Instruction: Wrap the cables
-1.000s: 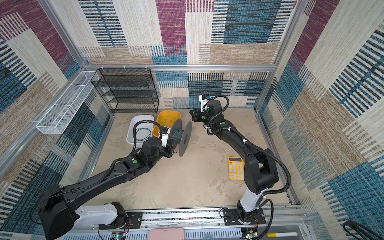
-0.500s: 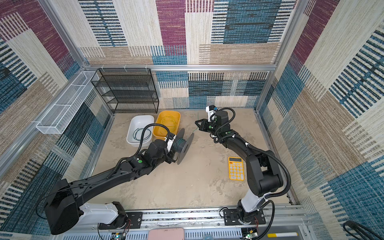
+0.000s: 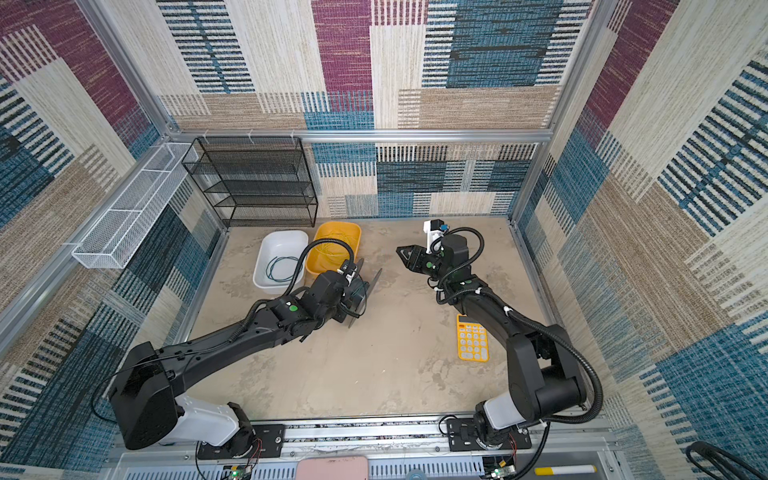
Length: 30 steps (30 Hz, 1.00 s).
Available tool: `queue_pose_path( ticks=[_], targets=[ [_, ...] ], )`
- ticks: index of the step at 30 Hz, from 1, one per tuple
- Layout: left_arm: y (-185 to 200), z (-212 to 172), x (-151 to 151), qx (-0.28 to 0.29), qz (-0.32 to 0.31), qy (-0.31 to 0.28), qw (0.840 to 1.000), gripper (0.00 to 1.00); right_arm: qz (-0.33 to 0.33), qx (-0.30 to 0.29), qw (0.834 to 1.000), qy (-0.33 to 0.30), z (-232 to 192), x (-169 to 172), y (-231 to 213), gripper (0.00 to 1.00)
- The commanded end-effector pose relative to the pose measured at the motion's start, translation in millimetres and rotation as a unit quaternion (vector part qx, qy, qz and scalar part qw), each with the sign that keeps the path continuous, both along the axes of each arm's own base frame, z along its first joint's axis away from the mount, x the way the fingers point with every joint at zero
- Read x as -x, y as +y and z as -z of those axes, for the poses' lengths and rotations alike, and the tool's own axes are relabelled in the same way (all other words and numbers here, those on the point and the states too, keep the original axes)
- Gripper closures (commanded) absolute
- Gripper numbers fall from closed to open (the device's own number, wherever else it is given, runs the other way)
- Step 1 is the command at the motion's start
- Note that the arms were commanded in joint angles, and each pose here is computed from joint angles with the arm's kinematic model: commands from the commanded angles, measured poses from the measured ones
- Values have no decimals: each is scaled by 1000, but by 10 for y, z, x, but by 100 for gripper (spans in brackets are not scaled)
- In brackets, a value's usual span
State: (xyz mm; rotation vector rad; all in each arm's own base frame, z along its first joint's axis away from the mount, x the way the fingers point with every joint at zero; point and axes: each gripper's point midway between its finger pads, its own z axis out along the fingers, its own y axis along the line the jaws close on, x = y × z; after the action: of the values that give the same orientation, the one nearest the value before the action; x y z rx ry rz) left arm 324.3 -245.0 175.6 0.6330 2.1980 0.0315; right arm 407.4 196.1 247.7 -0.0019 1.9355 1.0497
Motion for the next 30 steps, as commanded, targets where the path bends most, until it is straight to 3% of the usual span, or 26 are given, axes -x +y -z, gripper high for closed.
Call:
queue_pose_path(
  ticks=[1, 8, 11, 13, 22, 26, 30],
  targets=[
    [-35, 26, 43, 11, -8, 36, 999, 100, -1, 26, 999, -40, -174, 202, -6, 65],
    [-185, 81, 38, 31, -1, 66, 997, 100, -44, 83, 989, -117, -119, 1094, 277, 78],
    [-200, 89, 47, 40, -2, 71, 997, 100, -88, 61, 981, -160, -64, 1499, 389, 77],
    [-201, 112, 58, 40, -3, 74, 996, 100, -108, 52, 977, -179, -80, 1664, 468, 66],
    [-206, 192, 82, 45, -6, 86, 995, 100, -134, 104, 957, -233, -245, 1664, 888, 60],
    [-209, 181, 86, 45, -4, 85, 995, 100, -127, 142, 956, -222, -165, 1499, 972, 60],
    [-206, 155, 79, 47, -3, 83, 995, 100, -143, 135, 956, -215, -100, 1566, 990, 60]
  ],
)
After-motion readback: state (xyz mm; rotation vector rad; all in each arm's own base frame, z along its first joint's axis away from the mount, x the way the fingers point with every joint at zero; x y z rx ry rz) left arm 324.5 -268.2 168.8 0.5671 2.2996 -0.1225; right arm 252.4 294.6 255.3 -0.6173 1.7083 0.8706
